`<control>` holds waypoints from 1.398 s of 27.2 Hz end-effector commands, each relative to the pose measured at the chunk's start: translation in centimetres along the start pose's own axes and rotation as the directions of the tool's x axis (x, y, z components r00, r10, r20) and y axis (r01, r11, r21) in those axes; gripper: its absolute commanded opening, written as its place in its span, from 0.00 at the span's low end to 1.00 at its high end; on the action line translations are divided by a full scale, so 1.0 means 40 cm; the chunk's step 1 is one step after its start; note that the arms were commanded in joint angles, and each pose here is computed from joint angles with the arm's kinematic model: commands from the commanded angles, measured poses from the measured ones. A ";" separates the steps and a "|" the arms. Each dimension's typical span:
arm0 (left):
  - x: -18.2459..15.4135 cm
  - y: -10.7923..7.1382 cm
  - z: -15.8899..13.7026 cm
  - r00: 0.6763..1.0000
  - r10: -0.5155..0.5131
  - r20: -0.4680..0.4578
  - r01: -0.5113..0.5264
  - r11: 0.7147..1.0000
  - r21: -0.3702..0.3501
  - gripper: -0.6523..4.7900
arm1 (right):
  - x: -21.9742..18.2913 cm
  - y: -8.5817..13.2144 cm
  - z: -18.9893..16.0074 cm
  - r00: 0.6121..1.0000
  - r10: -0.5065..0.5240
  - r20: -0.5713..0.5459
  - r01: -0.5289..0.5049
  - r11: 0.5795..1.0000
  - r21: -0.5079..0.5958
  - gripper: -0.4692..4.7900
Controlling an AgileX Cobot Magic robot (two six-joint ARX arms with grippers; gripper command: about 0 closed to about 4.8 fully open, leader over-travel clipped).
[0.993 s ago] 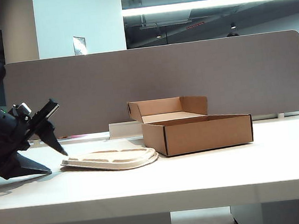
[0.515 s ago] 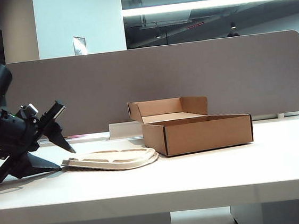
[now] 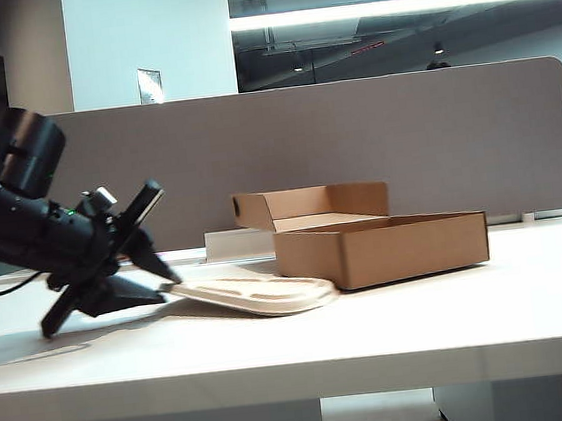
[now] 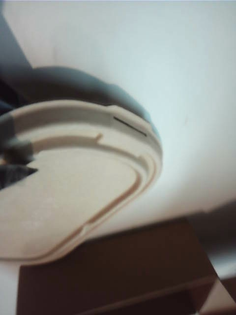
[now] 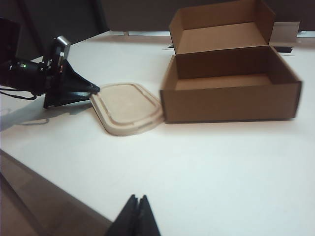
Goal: Pick up the lid and place it into the paper box.
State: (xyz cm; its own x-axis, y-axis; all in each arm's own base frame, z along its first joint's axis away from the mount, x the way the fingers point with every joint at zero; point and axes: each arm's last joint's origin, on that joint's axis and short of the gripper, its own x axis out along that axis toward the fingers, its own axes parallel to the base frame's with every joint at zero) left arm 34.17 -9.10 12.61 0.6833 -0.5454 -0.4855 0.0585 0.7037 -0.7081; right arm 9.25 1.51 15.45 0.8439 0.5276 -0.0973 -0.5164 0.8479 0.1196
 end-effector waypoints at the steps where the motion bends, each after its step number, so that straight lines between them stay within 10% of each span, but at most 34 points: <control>1: 0.008 -0.007 -0.004 1.000 0.003 -0.010 -0.003 1.000 0.010 0.25 | 0.001 0.000 -0.002 1.000 0.003 0.006 -0.003 1.000 -0.003 0.07; 12: 0.006 -0.048 0.028 0.990 -0.130 -0.047 0.131 0.991 0.029 0.11 | 0.001 0.000 -0.002 1.000 0.002 0.005 -0.002 1.000 -0.003 0.07; 38: -0.083 -0.397 0.164 0.897 -0.417 0.146 0.362 0.884 0.295 0.11 | 0.001 -0.004 0.001 0.999 -0.042 0.016 0.042 0.999 -0.007 0.07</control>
State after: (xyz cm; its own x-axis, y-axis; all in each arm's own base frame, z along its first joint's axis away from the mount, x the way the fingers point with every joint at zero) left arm 35.61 -14.88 28.68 0.6793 -0.7302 -0.0726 0.4978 0.5313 -0.6855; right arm 9.31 1.40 15.46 0.8655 0.4912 -0.0985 -0.4805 0.8695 0.1147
